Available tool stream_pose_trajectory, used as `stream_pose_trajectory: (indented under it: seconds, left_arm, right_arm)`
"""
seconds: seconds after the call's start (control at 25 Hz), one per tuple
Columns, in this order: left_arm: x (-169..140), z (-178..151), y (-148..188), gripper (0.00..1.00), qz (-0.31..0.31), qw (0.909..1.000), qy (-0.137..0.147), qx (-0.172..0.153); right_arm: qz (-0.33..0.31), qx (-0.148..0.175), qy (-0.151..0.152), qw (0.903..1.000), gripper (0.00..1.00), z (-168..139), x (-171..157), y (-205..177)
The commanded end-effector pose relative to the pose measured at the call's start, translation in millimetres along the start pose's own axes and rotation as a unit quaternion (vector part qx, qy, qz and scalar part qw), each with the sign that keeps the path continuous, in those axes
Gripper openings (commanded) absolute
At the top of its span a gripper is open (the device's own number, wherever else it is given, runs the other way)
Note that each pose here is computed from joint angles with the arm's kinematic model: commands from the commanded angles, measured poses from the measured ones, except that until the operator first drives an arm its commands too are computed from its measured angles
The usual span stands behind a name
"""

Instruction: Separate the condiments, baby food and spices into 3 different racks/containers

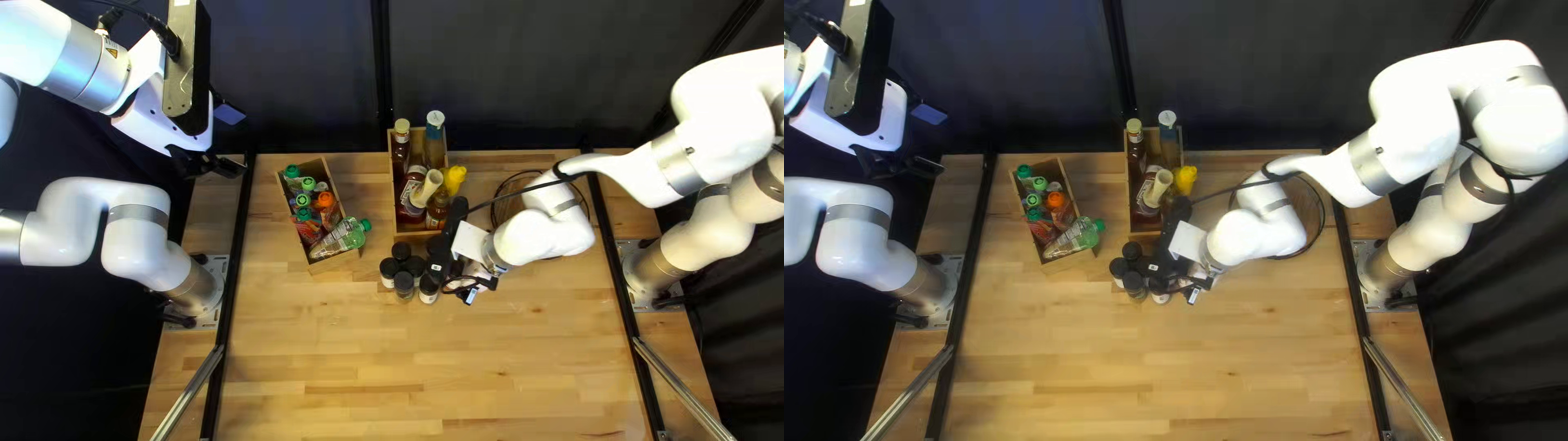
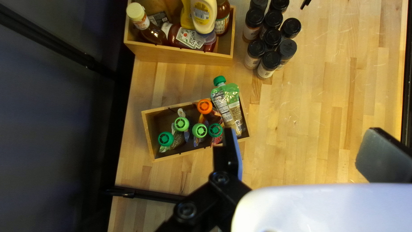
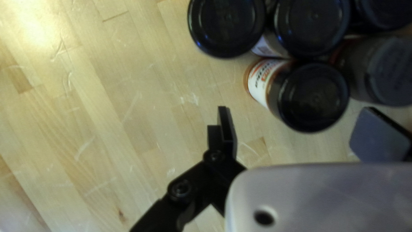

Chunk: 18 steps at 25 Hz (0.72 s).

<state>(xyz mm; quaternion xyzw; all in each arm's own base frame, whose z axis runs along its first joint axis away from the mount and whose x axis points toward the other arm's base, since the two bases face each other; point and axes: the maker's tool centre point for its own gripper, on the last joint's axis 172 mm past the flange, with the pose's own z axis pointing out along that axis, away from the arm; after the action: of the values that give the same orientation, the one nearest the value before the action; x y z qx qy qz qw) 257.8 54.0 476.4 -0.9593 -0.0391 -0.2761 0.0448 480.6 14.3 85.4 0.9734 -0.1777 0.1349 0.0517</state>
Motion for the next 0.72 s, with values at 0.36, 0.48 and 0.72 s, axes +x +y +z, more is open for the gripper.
stream_pose_trajectory:
  seconds: [0.36,0.48,0.72]
  left_arm:
    - [0,0,0,1.0,0.0,1.0,0.0,0.0]
    - [0,0,0,1.0,0.0,1.0,0.0,0.0]
    - [0,0,0,1.0,0.0,1.0,0.0,0.0]
  right_arm:
    - [0.001,-0.014,0.003,0.9999,0.02,-7,0,2]
    - [0.002,-0.017,0.005,0.9998,0.01,-14,-4,2]
    - [0.0,-0.019,0.005,0.9998,0.0,-38,-15,3]
